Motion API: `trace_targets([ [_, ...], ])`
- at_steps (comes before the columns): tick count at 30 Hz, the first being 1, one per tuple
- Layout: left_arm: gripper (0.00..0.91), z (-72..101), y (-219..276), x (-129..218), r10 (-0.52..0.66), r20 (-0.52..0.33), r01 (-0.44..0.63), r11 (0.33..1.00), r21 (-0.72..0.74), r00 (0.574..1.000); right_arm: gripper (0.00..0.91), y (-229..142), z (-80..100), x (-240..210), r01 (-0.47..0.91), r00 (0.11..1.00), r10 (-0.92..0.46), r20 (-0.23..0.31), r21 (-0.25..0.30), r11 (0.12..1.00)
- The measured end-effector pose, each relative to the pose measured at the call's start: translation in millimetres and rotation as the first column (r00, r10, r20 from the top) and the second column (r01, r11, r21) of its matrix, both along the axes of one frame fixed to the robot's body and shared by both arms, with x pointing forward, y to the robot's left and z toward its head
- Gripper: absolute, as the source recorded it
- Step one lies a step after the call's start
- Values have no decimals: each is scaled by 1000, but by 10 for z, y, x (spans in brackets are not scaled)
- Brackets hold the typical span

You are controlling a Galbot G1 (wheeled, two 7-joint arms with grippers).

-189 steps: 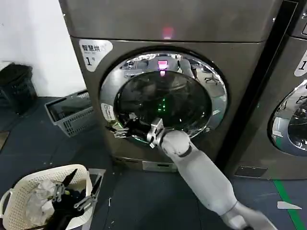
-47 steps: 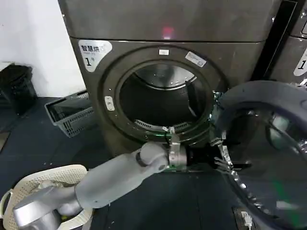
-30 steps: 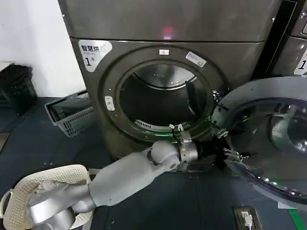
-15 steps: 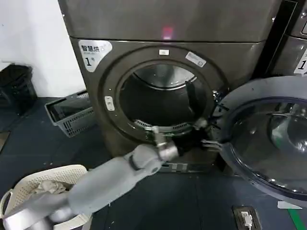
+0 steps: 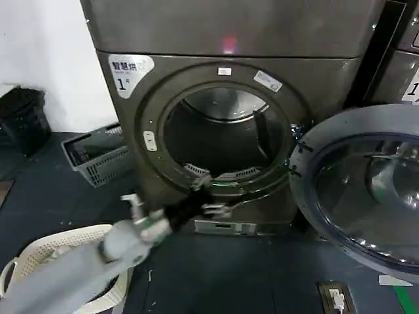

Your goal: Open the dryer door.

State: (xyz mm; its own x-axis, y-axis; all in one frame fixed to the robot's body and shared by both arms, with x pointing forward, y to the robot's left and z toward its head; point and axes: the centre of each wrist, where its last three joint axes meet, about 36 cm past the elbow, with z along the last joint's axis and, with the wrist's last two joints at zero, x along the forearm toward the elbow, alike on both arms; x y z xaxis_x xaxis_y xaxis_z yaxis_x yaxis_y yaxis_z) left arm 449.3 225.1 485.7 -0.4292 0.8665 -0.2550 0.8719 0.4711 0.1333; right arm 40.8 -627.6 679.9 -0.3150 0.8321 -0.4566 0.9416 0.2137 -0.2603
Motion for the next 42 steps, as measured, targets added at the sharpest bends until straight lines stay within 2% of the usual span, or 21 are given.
trace_targets([
  [9, 907, 224, 1119, -474, 131, 1, -128, 963, 238, 991, 907, 148, 130, 126, -26, 1000, 25, -5, -53, 998],
  [13, 907, 254, 1447, -538, 164, -7, -148, 908, 391, 987, 907, 204, 171, 166, -40, 999, 39, -16, -72, 997],
  [18, 907, 373, 1846, -498, 175, -28, -130, 819, 559, 984, 907, 242, 157, 215, -58, 998, 57, -21, -74, 996],
  [21, 907, 435, 1991, -510, 191, -54, -108, 743, 660, 980, 907, 272, 138, 252, -70, 997, 68, -26, -73, 995],
  [27, 907, 488, 2279, -573, 216, -106, -25, 527, 849, 971, 907, 256, 130, 272, -76, 997, 74, -31, -71, 995],
  [30, 907, 572, 2430, -559, 208, -102, 9, 408, 913, 973, 907, 244, 105, 276, -76, 997, 74, -30, -64, 995],
  [35, 907, 759, 2580, -524, 192, -111, 64, 237, 969, 975, 907, 228, 73, 312, -84, 996, 82, -30, -55, 995],
  [42, 907, 873, 2842, -486, 155, -90, 80, 71, 994, 984, 907, 199, 15, 358, -86, 996, 85, -29, -40, 995],
])
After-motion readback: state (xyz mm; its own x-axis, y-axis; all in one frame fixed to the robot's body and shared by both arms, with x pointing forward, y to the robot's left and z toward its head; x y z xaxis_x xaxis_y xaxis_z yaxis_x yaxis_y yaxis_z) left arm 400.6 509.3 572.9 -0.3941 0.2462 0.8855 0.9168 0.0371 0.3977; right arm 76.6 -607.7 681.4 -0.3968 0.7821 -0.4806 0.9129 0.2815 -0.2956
